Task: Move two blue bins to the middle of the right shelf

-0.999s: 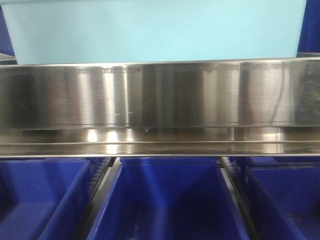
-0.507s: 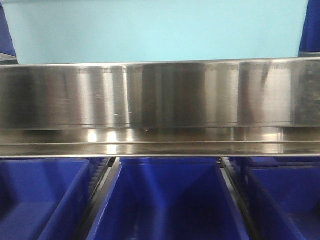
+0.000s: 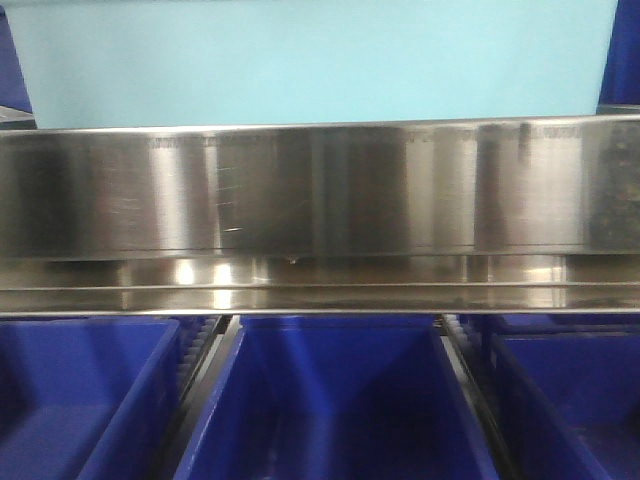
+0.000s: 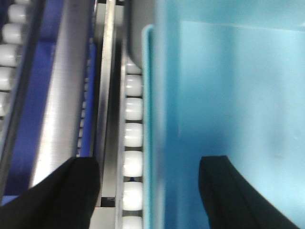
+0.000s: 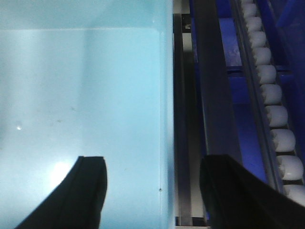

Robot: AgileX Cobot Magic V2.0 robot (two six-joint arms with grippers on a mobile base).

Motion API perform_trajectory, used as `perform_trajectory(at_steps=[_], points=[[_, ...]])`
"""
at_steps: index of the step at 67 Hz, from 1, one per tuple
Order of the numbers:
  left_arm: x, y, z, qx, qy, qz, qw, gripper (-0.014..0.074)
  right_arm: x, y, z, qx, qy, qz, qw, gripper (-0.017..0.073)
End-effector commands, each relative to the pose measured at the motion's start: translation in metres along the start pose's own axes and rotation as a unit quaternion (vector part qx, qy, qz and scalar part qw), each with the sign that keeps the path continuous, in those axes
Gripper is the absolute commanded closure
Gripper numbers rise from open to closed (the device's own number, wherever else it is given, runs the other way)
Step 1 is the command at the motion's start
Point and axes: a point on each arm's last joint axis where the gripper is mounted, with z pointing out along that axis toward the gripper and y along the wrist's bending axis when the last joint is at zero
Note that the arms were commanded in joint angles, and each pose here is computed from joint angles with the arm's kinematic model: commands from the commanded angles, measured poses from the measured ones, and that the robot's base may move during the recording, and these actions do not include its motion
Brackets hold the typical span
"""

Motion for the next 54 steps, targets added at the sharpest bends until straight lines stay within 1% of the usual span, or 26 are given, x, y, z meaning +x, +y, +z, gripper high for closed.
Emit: perform_trajectory(at_steps=[1, 7, 12, 14, 19, 27, 46, 54], points=[[-0.002, 0.002, -0.003, 0.006, -0.001, -0.004, 1.000, 0.0235, -0.004, -0.007, 0.001, 0.011, -0.007, -0.003, 1.000, 0.0241], [-0.001, 0.001, -0.003, 0.008, 0.000, -0.003, 1.000, 0.0235, -0.007, -0.016, 0.003, 0.015, -0.002, 0.012, 1.000, 0.0241], [-0.001, 0.000, -0.003, 0.014, 0.003, -0.005, 1.000, 0.0235, -0.007, -0.019, 0.005, -0.001, 0.012, 0.020, 1.000, 0.0241], [-0.001, -0.001, -0.003, 0.017, 0.004, -0.001, 1.000, 0.0235, -0.007, -0.019, 0.006, -0.011, 0.019, 0.023, 0.999, 0.0241], [0.000, -0.001, -0.003, 0.018, 0.004, 0.001, 1.000, 0.0235, -0.006, -0.017, 0.008, -0.027, 0.031, 0.017, 0.999, 0.0241], [0.001, -0.001, -0.001, 0.016, 0.008, 0.010, 1.000, 0.0235, -0.005, -0.016, 0.012, -0.024, 0.037, 0.014, 0.999, 0.0241], [0.021, 0.003, 0.026, -0.005, 0.061, 0.022, 0.998, 0.0235, 0.016, -0.019, 0.037, 0.004, 0.085, 0.000, 0.996, 0.0241], [0.030, 0.003, 0.035, -0.004, 0.085, 0.020, 0.996, 0.0235, 0.022, -0.020, 0.043, 0.009, 0.098, -0.004, 0.995, 0.0241]])
